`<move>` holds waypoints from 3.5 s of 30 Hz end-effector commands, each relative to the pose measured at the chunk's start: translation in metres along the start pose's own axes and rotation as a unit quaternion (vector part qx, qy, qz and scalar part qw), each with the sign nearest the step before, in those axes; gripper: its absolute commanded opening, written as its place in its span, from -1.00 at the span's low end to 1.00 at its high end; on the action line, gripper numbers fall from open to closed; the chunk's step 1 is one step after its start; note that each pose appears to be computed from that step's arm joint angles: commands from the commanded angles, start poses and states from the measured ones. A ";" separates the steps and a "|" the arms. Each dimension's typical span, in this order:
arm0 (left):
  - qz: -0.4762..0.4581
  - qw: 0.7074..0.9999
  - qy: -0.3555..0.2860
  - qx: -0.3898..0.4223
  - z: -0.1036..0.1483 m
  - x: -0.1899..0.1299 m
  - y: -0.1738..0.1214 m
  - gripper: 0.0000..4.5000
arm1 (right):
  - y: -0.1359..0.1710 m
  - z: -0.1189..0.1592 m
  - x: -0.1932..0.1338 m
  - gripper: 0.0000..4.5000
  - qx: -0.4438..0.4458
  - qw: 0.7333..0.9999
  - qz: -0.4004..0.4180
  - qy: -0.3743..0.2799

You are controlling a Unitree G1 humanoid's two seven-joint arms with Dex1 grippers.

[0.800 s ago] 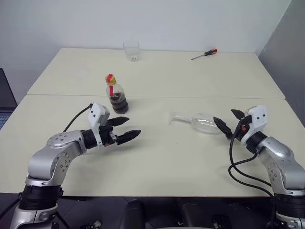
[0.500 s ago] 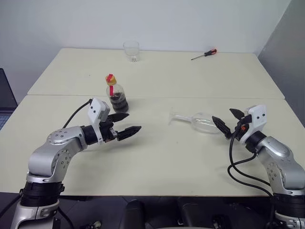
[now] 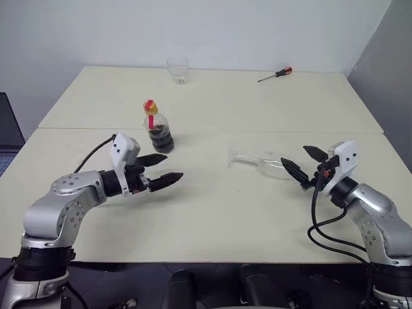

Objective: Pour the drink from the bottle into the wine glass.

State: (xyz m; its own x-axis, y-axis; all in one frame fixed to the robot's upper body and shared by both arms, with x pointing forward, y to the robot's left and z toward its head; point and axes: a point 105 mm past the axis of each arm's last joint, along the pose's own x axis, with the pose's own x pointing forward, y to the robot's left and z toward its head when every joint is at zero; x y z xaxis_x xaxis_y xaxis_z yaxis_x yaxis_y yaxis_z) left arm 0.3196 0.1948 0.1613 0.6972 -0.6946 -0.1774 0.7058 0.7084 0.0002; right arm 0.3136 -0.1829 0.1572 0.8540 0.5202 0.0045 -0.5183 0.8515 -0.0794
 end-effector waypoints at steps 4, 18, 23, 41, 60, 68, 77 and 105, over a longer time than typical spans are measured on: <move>0.143 0.988 -0.052 0.014 -0.003 0.021 0.035 1.00 | 0.039 0.051 0.026 0.99 -0.025 0.995 0.079 -0.060; 0.280 0.956 -0.082 0.012 -0.021 0.028 0.045 1.00 | 0.081 0.038 0.030 0.99 -0.046 0.984 0.171 -0.008; 0.298 0.951 -0.078 0.012 -0.022 0.037 0.049 1.00 | 0.093 0.032 0.033 0.99 -0.049 0.981 0.189 0.005; 0.336 0.937 -0.081 0.044 -0.008 0.071 0.083 1.00 | 0.102 0.029 0.042 0.99 -0.056 0.978 0.203 0.013; 0.310 0.942 -0.108 0.069 -0.001 0.085 0.083 -0.15 | 0.095 0.031 0.040 1.00 -0.067 0.980 0.185 0.011; 0.202 0.969 -0.120 0.075 0.017 0.101 0.044 -0.15 | 0.071 0.076 0.052 1.00 -0.015 0.991 0.130 -0.041; 0.094 0.985 -0.113 0.091 0.021 0.122 -0.032 -0.15 | 0.077 0.108 0.064 1.00 -0.005 0.992 0.125 -0.026; 0.061 0.985 -0.106 0.122 0.016 0.134 -0.068 -0.19 | 0.109 0.098 0.104 1.00 0.034 0.991 0.131 0.013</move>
State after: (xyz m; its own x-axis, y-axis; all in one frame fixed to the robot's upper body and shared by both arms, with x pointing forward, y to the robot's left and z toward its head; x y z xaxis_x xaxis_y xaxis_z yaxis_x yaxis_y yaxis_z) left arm 0.3722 0.0586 0.1257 0.7934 -0.6068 -0.0471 0.6031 0.7735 0.1947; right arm 0.3412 -0.0303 0.2310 0.6888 0.7193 -0.0896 -0.7207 0.6929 0.0215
